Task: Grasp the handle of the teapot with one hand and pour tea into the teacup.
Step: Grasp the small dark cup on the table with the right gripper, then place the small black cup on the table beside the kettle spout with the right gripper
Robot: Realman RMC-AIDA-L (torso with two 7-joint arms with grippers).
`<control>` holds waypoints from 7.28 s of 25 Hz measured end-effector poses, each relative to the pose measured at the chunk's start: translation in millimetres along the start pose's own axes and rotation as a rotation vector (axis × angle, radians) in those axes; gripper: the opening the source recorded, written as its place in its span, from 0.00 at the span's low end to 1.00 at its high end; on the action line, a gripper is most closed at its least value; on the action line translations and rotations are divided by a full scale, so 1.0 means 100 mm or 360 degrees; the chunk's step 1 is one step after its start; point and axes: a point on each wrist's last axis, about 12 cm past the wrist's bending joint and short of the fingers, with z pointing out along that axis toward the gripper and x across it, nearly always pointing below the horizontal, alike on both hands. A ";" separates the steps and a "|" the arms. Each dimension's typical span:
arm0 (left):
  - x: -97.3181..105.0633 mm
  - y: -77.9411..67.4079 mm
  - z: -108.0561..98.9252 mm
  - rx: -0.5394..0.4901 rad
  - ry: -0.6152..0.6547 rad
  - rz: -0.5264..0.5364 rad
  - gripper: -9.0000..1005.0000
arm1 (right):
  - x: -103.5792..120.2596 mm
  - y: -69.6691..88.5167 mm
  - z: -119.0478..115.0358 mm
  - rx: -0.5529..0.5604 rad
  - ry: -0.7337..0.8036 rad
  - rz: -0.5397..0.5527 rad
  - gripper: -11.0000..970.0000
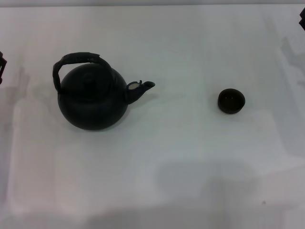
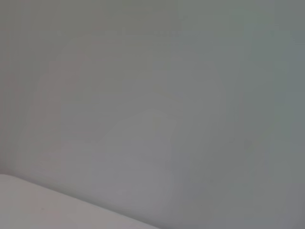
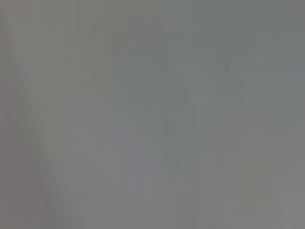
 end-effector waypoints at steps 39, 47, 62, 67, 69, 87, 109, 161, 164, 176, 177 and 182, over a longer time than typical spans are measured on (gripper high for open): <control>0.02 -0.04 -0.03 0.0022 0.0010 -0.0078 0.83 | -0.92 1.12 0.94 -0.1149 0.0749 -0.0509 0.84; 0.02 -0.03 -0.03 0.0021 0.0010 -0.0077 0.83 | -1.11 1.42 0.90 -0.1142 0.1161 -0.0897 0.84; 0.00 -0.02 -0.01 0.0004 -0.0005 -0.0085 0.83 | -0.91 2.01 0.73 -0.1084 0.1685 -0.1500 0.84; 0.01 0.00 -0.02 -0.0005 -0.0001 -0.0078 0.83 | -0.81 2.00 0.71 -0.1065 0.1768 -0.1494 0.84; 0.01 0.01 -0.03 -0.0006 0.0000 -0.0077 0.83 | -0.76 1.97 0.69 -0.1051 0.1812 -0.1487 0.84; 0.01 0.00 -0.01 -0.0007 0.0006 -0.0074 0.83 | -0.62 1.79 0.63 -0.0970 0.1979 -0.1454 0.84; 0.01 0.00 0.00 -0.0006 0.0007 -0.0074 0.83 | -0.70 1.84 0.56 -0.0993 0.1983 -0.1517 0.77; 0.01 -0.04 0.01 0.0010 0.0006 -0.0127 0.83 | -0.36 2.77 0.24 -0.1509 0.1809 -0.1872 0.84; 0.01 -0.03 0.01 0.0008 0.0006 -0.0156 0.83 | -0.36 2.77 0.24 -0.1510 0.1808 -0.1873 0.85; 0.01 -0.01 -0.01 -0.0006 0.0008 -0.0167 0.83 | -0.36 2.77 0.23 -0.1524 0.1804 -0.1859 0.87; 0.01 -0.01 -0.01 -0.0007 0.0008 -0.0167 0.83 | -0.36 2.77 0.23 -0.1527 0.1802 -0.1858 0.87; 0.01 0.00 -0.01 -0.0007 0.0010 -0.0166 0.83 | -0.37 2.78 0.22 -0.1540 0.1789 -0.1858 0.89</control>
